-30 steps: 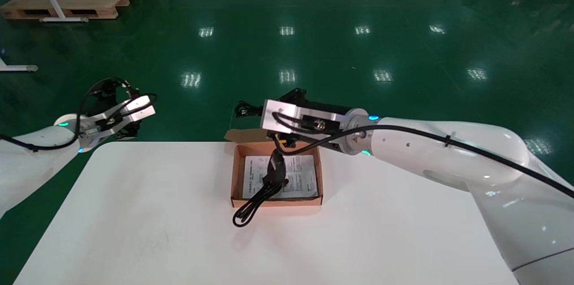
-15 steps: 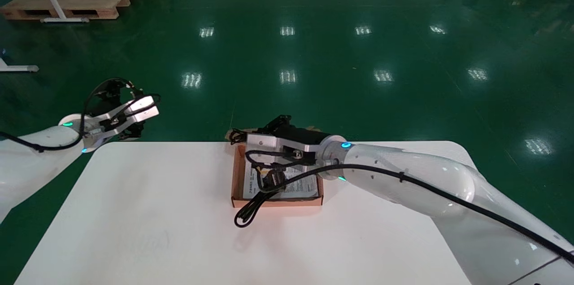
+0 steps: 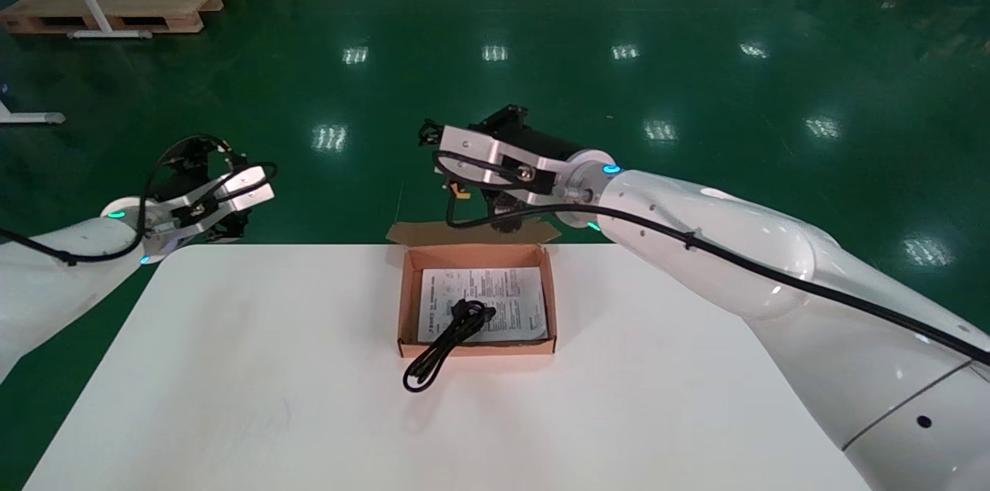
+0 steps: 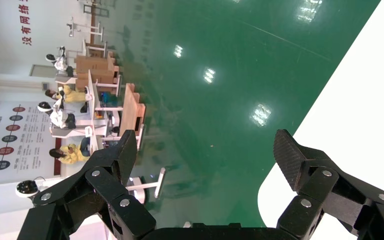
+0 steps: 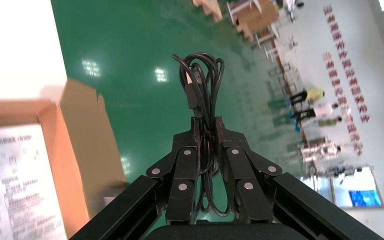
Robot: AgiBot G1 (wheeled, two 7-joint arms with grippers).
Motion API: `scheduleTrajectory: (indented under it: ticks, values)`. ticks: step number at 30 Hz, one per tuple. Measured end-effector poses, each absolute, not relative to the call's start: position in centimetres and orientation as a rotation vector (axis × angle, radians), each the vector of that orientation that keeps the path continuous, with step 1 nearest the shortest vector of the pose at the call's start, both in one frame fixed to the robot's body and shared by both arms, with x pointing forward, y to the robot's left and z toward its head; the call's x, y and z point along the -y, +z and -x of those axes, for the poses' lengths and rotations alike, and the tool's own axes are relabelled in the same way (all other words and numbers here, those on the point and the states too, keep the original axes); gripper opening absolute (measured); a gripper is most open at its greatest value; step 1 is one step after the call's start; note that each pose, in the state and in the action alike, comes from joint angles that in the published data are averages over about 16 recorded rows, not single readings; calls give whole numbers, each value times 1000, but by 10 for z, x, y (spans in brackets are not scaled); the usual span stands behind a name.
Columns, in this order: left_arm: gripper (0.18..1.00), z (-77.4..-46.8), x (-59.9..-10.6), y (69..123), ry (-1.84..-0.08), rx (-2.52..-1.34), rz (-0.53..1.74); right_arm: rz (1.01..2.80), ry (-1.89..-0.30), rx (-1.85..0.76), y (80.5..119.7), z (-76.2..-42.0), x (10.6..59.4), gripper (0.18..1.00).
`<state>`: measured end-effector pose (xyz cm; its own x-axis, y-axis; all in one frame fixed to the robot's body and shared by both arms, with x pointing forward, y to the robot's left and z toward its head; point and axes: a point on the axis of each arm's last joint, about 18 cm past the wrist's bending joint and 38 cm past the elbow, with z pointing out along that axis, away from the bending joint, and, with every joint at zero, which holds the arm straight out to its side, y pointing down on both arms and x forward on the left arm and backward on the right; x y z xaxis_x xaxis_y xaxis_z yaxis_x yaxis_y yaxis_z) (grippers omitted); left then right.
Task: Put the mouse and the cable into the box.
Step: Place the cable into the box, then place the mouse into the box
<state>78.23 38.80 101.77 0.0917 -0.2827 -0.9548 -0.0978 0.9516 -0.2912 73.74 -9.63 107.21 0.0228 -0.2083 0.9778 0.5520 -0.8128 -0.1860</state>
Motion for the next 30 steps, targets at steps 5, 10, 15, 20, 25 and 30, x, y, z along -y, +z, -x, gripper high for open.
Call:
scheduleTrajectory:
  ticks: [5, 10, 15, 20, 25, 30]
  values:
    - [1001, -782, -388, 1018, -141, -1480, 312, 1766, -1821, 432, 1064, -728, 75, 229]
    - [1001, -782, -388, 1018, -142, -1480, 312, 1784, -1796, 511, 1044, -721, 57, 229]
    - [1001, -782, -388, 1018, -142, -1480, 311, 1814, -1791, 548, 1026, -721, 50, 229]
    - [1001, -781, -388, 1018, -143, -1480, 310, 1851, -1814, 533, 1016, -730, 57, 229]
    - [1001, -781, -388, 1018, -143, -1481, 309, 1892, -1844, 501, 1009, -741, 70, 229]
    - [1001, -781, -388, 1018, -142, -1481, 308, 1920, -1865, 479, 1004, -748, 80, 233]
